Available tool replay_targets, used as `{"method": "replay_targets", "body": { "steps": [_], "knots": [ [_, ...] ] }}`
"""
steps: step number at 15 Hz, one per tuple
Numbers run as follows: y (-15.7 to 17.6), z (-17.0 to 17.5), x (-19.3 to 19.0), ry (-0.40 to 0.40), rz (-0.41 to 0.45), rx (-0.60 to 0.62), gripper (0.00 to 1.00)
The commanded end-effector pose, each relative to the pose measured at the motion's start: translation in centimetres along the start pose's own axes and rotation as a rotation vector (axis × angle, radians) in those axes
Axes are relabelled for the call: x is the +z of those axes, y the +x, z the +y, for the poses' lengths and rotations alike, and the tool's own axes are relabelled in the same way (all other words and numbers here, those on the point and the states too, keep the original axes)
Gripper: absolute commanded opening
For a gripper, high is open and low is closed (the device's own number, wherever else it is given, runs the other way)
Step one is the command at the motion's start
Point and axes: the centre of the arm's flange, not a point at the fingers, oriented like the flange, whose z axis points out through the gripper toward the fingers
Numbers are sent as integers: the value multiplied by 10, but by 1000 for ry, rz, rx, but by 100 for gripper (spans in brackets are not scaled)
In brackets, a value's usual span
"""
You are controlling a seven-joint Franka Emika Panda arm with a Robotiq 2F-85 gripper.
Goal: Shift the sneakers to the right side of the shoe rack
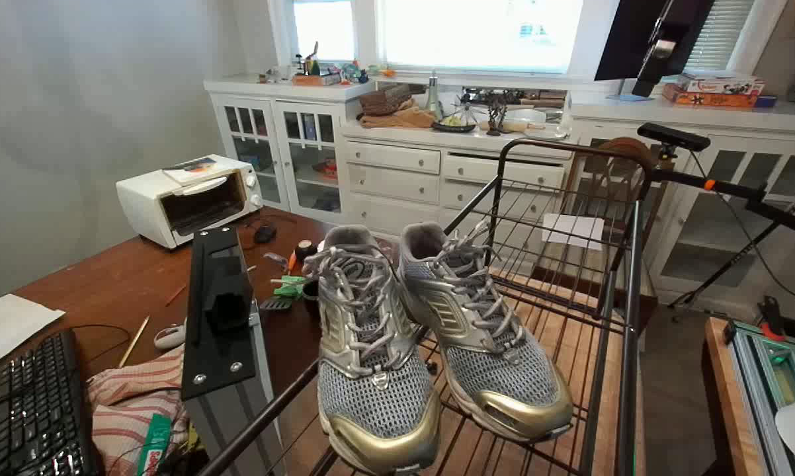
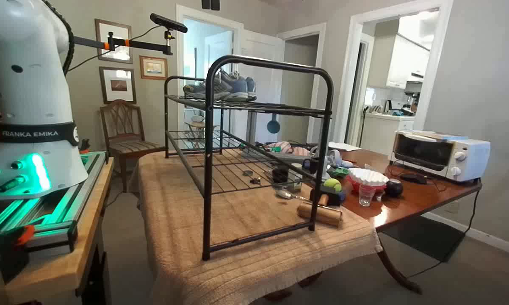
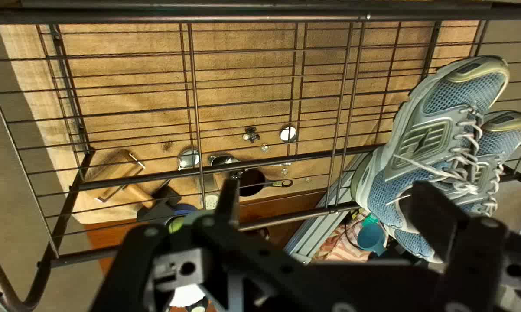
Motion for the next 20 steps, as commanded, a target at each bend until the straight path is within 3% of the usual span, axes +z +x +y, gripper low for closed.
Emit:
{"method": "replay_targets", "body": {
  "steps": [1, 8, 13, 20],
  "knots": [
    [0, 0, 0, 0, 0, 0, 100],
    [0, 0, 0, 0, 0, 0, 100],
    [23, -13, 21, -73, 34, -11, 100],
    [47, -38, 47, -71, 63, -74, 100]
  ]
}}
